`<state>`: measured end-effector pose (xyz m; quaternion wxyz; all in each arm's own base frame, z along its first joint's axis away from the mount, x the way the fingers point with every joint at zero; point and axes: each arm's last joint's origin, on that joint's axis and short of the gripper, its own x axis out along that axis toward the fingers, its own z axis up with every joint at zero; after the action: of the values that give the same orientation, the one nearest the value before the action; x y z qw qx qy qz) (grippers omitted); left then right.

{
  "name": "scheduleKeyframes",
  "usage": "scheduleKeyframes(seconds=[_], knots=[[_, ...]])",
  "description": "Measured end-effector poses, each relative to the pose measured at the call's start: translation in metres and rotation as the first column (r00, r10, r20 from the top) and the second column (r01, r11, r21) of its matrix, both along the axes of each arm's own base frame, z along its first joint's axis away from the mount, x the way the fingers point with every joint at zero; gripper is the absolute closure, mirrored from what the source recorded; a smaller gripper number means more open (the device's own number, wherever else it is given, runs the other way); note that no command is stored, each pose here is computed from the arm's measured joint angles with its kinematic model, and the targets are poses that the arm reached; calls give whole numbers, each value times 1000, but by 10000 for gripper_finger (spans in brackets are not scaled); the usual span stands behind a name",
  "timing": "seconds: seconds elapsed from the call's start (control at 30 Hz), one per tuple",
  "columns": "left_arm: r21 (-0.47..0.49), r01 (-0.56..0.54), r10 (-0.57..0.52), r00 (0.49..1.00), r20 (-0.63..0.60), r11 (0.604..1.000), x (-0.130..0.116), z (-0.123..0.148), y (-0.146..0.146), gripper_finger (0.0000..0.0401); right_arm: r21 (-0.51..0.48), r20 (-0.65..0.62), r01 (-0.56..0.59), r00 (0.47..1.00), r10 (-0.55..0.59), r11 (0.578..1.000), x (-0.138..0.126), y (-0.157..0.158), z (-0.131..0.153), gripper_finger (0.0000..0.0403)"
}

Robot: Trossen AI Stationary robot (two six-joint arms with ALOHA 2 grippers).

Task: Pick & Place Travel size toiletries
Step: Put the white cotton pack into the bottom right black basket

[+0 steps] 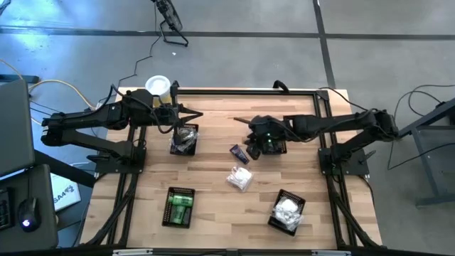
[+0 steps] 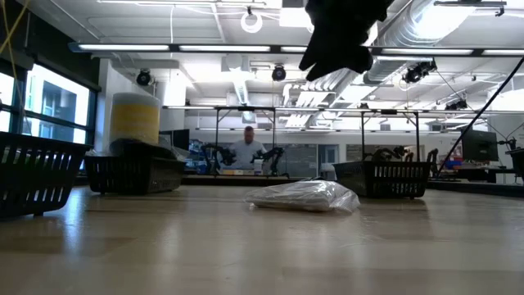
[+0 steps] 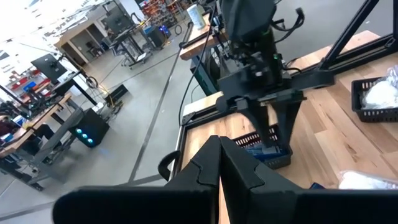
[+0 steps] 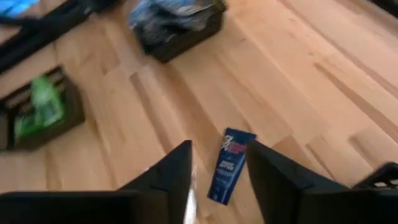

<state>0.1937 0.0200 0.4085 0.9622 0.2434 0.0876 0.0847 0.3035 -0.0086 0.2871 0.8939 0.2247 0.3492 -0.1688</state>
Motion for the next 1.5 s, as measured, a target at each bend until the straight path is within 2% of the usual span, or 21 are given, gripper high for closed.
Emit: scheduleKeyframes(seconds=[0.07, 0.13, 0.23, 0.33, 0.47, 0.63, 0.87, 1.03, 1.17, 1.3, 1.5], knots=[[0, 0, 0, 1000, 0, 1000, 0, 0, 0, 401, 11, 3, 39, 999, -39, 999, 0, -1, 0, 241], [0, 0, 0, 1000, 0, 1000, 0, 0, 0, 401, 6, 1, 33, 999, -33, 999, 0, -1, 0, 215], [0, 0, 0, 1000, 0, 1000, 0, 0, 0, 401, 19, -14, -29, 999, 29, 999, -1, 1, -6, 184], [0, 0, 0, 1000, 0, 1000, 0, 0, 0, 401, 78, -27, -77, 996, 80, 994, -3, 3, -12, 172], [0, 0, 0, 1000, 0, 1000, 0, 0, 0, 401, 154, -50, -129, 989, 138, 980, -6, 7, -22, 175], [0, -1, 1, 1000, 0, 1000, 0, 0, 0, 401, 231, -69, -64, 994, 82, 971, -9, 9, -35, 185], [-3, -1, 1, 1000, -31, 1000, 0, -3, 0, 401, 174, -7, -67, 998, 69, 982, -5, 33, -33, 203], [-6, -1, 1, 998, -67, 1000, -1, -6, 0, 401, 206, -8, -6, 1000, 7, 978, -3, 44, -37, 210], [-5, -1, 1, 998, -68, 1000, -1, -6, 0, 401, 231, -65, 7, 998, 8, 973, 3, 55, -52, 210], [-10, 17, -18, 998, -67, 1000, -1, -7, -1, 401, 218, -185, -14, 981, 55, 976, 9, 67, -80, 212], [-13, 33, -34, 997, -67, 999, -1, -7, -1, 401, 179, -320, -184, 918, 234, 967, 6, 81, -102, 223]])
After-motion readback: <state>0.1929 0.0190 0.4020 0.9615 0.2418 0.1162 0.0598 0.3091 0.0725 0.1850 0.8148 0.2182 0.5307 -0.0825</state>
